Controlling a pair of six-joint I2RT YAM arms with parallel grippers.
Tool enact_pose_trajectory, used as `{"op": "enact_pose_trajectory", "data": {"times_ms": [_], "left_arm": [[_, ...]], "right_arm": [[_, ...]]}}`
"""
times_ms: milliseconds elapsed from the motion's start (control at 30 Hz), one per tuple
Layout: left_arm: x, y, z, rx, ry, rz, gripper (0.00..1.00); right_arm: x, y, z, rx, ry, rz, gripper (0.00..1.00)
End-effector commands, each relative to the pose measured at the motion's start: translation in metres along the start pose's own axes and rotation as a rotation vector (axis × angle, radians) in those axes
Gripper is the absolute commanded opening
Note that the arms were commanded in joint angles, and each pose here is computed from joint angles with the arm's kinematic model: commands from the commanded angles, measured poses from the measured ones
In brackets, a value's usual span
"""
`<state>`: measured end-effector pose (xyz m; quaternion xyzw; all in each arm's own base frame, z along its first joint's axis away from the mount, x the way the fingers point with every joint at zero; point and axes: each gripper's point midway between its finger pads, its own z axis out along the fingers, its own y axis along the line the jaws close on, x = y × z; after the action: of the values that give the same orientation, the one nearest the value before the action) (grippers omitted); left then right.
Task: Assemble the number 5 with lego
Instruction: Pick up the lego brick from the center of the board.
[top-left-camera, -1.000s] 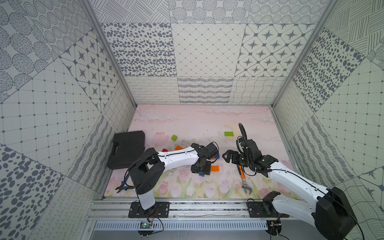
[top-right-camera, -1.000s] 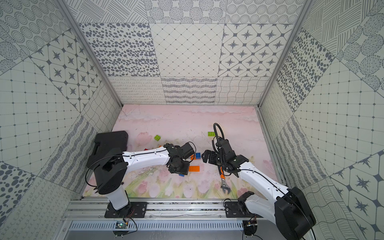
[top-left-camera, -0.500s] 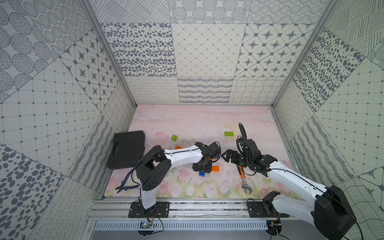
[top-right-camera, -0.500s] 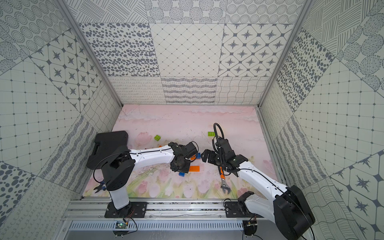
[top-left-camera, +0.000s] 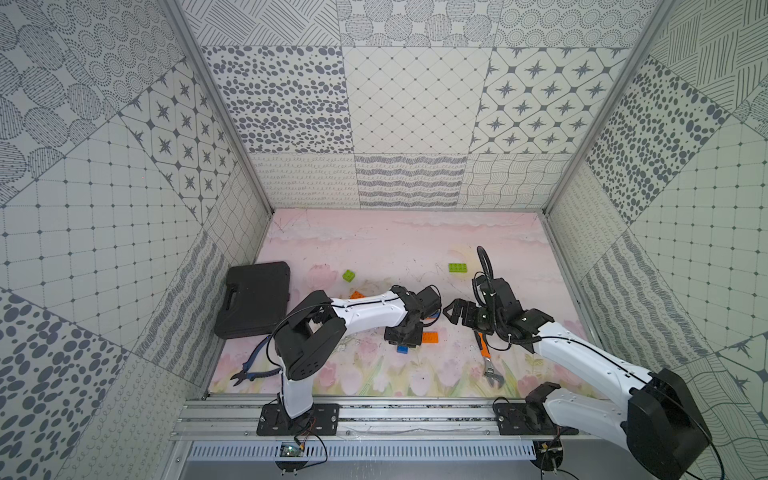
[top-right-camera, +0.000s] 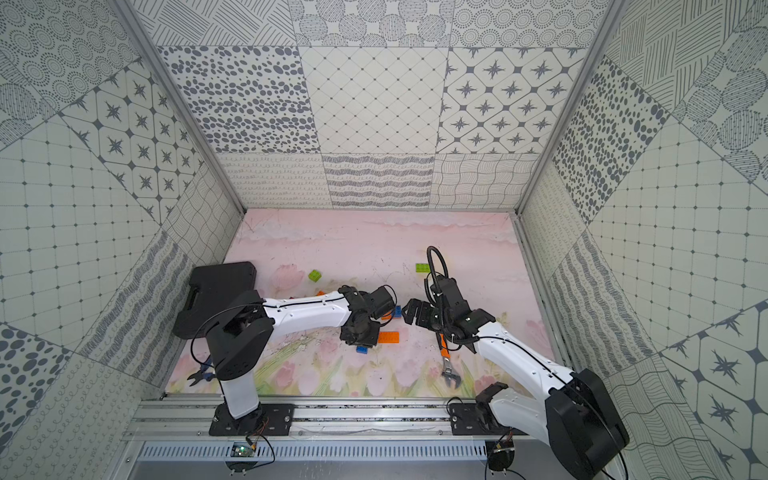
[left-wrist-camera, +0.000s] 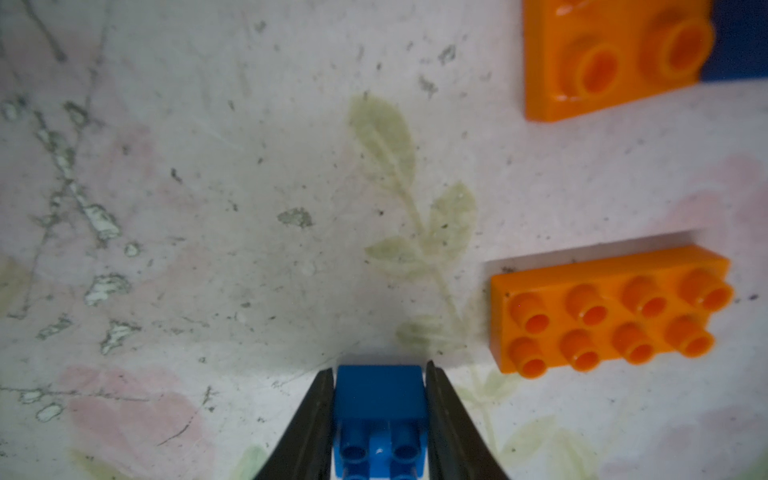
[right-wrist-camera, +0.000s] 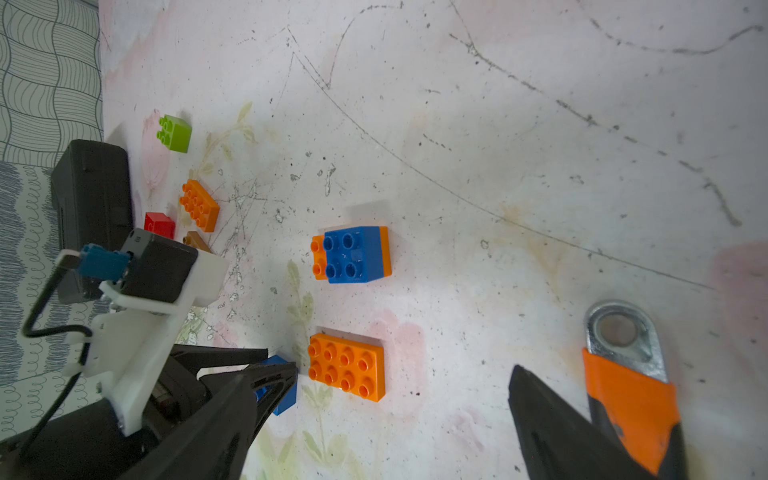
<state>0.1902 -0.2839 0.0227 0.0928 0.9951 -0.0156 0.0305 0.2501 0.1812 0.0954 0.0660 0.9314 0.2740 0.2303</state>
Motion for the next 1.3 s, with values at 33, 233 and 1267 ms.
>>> {"op": "enact_pose_trajectory", "data": {"times_ms": [33,233,1267], "left_arm": [[0.015,0.009,0.000,-0.027,0.049,-0.019,0.46],[0.017,0.013,-0.003,-0.031,0.040,-0.041,0.51],[-0.022,-0.051,-0.031,0.130,0.016,-0.217,0.25]], "right_arm": [[-0.006,0.001,0.003,-0.005,-0.015,0.021,0.99],[-0.004,0.001,0.005,-0.005,-0.004,0.022,0.99],[-0.007,-0.046,-0.010,0.113,-0.004,0.073,0.99]]}}
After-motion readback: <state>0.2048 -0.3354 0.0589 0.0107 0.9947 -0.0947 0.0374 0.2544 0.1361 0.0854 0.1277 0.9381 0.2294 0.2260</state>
